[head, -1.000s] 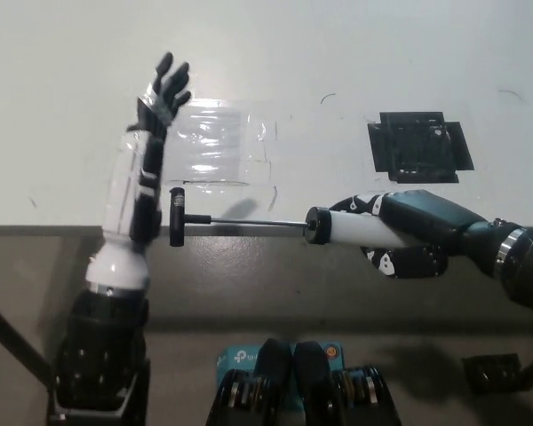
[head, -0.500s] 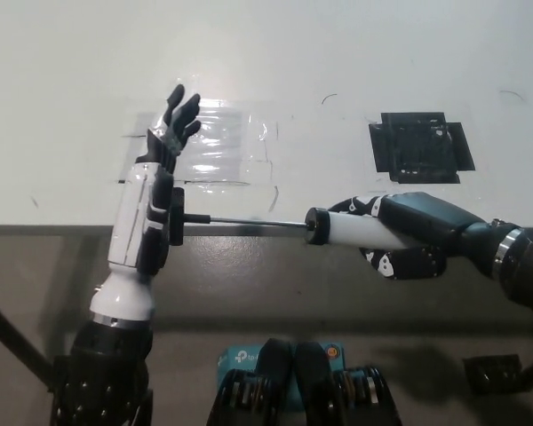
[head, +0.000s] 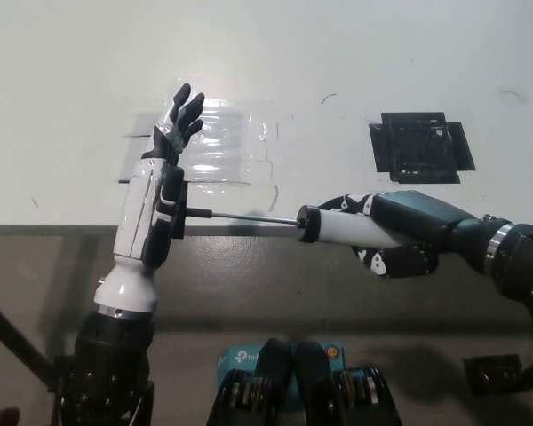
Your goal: The robot uses right hand to pick up a small white air pumper and uses its left hand to compress it, and then puts it on the desk
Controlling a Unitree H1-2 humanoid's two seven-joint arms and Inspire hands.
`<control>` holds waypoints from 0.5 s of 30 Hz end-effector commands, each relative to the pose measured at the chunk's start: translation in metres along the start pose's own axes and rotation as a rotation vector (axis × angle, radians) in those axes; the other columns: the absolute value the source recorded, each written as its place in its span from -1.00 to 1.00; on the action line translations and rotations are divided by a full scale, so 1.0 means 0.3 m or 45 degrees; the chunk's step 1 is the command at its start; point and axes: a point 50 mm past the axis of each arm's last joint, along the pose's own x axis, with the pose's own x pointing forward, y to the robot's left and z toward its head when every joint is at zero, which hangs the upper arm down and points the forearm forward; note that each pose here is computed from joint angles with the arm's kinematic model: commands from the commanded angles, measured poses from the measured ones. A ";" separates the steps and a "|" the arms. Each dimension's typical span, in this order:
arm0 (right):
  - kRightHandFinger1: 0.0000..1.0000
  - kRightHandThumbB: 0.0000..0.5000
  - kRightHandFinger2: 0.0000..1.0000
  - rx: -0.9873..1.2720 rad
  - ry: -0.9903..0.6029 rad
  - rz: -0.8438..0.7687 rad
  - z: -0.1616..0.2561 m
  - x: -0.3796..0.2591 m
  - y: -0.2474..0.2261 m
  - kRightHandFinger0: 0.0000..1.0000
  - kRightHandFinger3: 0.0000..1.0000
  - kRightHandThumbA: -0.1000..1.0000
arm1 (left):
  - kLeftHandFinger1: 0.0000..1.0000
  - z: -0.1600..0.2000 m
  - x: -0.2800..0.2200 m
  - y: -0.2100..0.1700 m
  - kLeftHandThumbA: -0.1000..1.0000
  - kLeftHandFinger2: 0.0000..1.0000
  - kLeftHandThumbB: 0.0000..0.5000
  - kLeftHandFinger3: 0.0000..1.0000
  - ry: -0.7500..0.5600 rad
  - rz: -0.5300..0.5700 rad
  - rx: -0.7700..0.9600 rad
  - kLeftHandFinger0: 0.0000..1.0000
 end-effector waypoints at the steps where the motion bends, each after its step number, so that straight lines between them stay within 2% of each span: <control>1: 0.02 -0.52 0.54 -0.077 -0.095 -0.059 0.089 0.006 -0.082 -0.90 0.76 -1.00 | 1.00 0.024 0.032 -0.007 1.00 1.00 0.15 1.00 -0.088 -0.003 0.021 1.00; 7: -0.02 -0.48 0.52 -0.062 -0.139 -0.048 0.119 0.029 -0.081 -0.92 0.71 -1.00 | 1.00 0.026 0.035 -0.009 1.00 1.00 0.14 1.00 -0.095 0.009 0.011 1.00; 11: -0.06 -0.48 0.53 -0.099 -0.151 -0.034 0.165 0.062 -0.080 -0.96 0.59 -1.00 | 1.00 0.032 0.037 -0.017 1.00 1.00 0.15 1.00 -0.098 -0.005 -0.010 1.00; 15: -0.07 -0.46 0.56 -0.129 -0.184 -0.020 0.208 0.100 -0.083 -0.98 0.65 -1.00 | 1.00 0.038 0.039 -0.025 1.00 1.00 0.16 1.00 -0.103 -0.008 -0.027 1.00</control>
